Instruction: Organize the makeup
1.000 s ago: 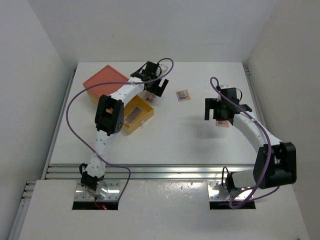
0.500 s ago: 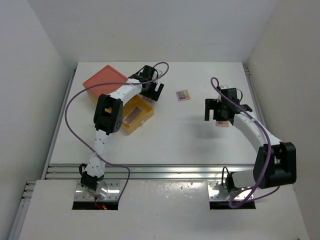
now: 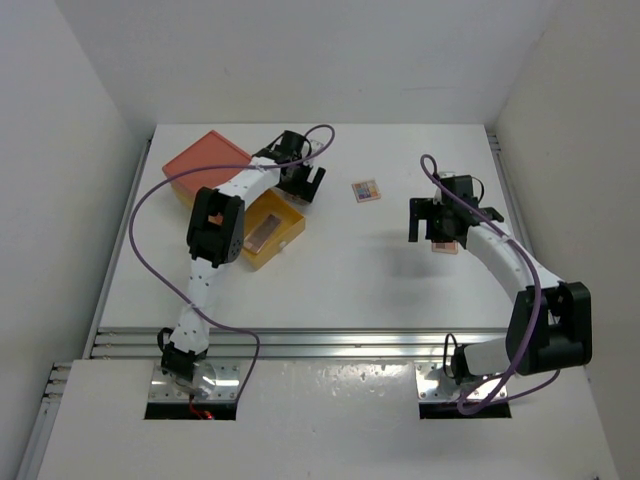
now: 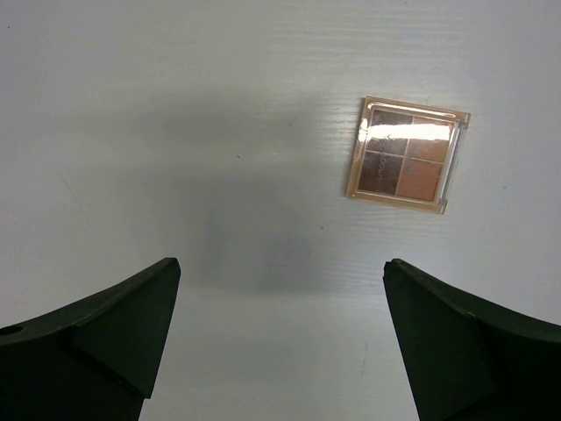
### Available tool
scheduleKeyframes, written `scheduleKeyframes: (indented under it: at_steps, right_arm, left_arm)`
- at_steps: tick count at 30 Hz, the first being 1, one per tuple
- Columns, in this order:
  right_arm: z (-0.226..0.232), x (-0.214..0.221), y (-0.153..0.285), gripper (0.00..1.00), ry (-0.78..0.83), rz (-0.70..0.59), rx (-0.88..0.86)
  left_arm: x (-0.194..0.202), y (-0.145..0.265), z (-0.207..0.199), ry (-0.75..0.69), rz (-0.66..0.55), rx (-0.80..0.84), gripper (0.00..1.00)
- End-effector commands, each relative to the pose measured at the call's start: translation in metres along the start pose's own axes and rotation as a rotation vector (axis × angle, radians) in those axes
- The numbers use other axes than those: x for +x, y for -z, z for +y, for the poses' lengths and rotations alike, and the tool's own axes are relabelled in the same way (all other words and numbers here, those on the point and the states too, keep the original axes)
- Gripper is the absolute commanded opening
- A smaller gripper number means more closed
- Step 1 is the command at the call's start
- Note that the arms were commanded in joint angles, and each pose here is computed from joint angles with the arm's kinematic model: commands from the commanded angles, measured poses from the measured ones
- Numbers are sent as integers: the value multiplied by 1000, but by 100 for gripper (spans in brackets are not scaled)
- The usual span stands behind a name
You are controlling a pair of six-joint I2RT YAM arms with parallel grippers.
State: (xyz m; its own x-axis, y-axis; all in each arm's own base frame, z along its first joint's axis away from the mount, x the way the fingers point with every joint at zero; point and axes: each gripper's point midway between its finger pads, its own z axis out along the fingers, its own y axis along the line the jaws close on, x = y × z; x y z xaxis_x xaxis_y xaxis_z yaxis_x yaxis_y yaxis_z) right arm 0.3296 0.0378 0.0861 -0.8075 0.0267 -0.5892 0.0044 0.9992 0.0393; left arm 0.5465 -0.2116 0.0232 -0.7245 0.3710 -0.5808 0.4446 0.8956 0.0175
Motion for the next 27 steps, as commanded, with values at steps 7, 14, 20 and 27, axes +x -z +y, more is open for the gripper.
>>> scheduleKeyframes:
  at_steps: [7, 14, 20, 27]
  right_arm:
    - [2, -19, 4, 100, -4, -34, 0]
    - [0, -17, 3, 100, -7, -29, 11]
    - [-5, -18, 5, 100, -21, -40, 24]
    - [-11, -17, 4, 100, -70, -45, 34]
  left_arm:
    - [20, -19, -17, -39, 53, 107, 35]
    - [-16, -2, -43, -103, -42, 181, 4]
    - [-95, 65, -62, -173, -285, 223, 0]
    - [-141, 156, -72, -235, -462, 268, 0]
